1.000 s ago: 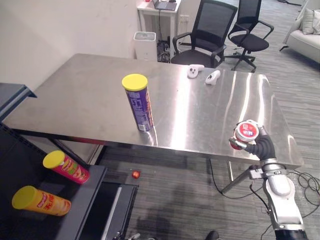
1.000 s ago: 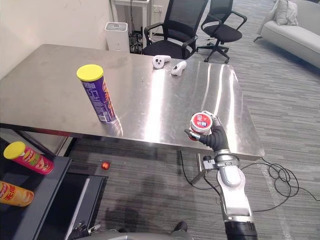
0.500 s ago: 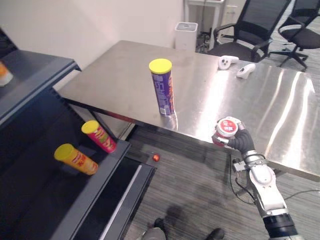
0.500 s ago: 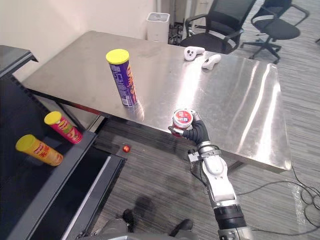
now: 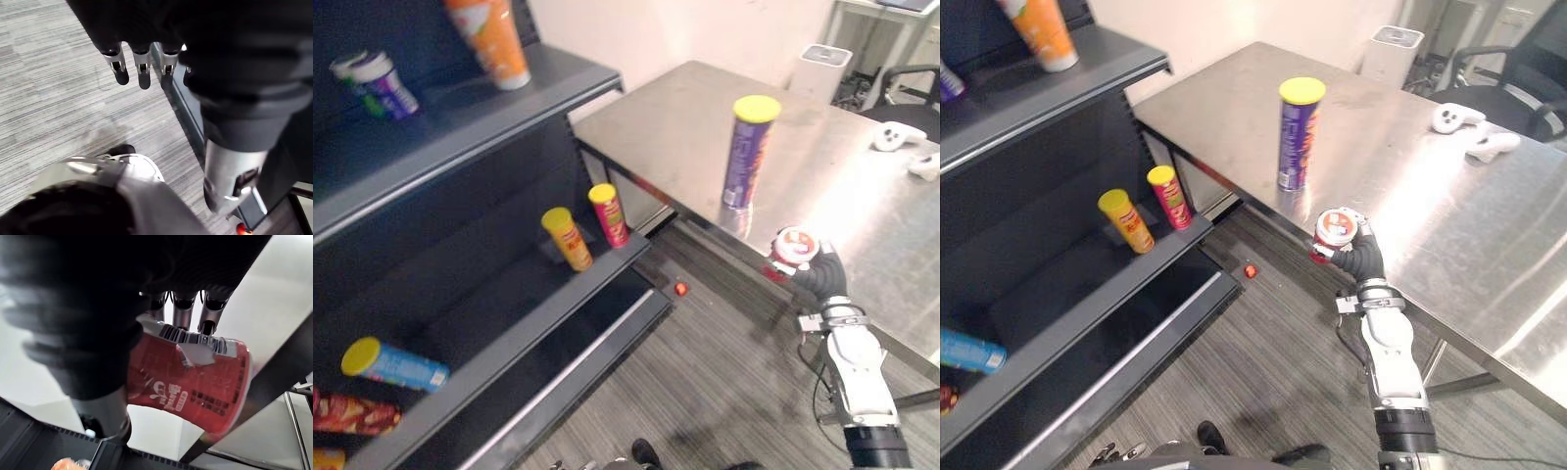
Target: Put the gum and the chips on the shelf.
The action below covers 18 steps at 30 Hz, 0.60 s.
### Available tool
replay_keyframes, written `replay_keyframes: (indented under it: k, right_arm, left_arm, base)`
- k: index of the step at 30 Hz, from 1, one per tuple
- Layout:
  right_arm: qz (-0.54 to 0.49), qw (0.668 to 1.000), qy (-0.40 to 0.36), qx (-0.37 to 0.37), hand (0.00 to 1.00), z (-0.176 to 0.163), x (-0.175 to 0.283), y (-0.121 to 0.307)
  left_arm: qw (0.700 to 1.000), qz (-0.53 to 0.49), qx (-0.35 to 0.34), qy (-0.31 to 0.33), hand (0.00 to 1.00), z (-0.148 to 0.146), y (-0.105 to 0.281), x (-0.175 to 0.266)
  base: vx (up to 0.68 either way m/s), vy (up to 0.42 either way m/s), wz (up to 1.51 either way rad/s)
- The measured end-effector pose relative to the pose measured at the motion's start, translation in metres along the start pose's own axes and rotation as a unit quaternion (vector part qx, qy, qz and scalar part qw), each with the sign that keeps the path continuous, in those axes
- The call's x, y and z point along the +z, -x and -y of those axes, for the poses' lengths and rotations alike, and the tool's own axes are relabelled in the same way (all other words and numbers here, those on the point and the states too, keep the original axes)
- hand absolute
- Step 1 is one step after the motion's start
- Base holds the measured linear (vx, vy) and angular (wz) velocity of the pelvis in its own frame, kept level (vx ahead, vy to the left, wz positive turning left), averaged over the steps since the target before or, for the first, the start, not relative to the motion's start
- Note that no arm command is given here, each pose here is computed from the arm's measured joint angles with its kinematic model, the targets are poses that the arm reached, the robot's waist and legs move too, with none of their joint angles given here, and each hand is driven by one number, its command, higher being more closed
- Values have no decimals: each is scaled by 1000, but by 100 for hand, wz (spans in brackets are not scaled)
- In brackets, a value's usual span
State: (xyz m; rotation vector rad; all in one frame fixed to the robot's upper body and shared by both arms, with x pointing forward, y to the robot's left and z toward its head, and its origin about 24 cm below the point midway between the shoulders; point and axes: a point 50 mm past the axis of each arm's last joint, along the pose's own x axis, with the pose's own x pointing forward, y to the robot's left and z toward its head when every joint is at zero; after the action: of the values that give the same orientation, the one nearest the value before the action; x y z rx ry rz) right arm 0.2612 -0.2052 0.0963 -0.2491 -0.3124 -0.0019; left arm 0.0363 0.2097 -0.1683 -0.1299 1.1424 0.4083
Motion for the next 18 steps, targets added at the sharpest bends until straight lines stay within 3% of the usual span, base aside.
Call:
replay_keyframes:
  k: [6,18]
  right_arm:
    - [-16,1000,4,7,100,-4,-6,6]
    - [-34,999,-9,2,100,-9,-12,8]
  left_arm:
    - [999,-4,5,-33,0,-9,0,0]
    - [999,7,-1,-32,0,-9,0,5]
  base:
    - [-89,88,10]
    - [2,34,13]
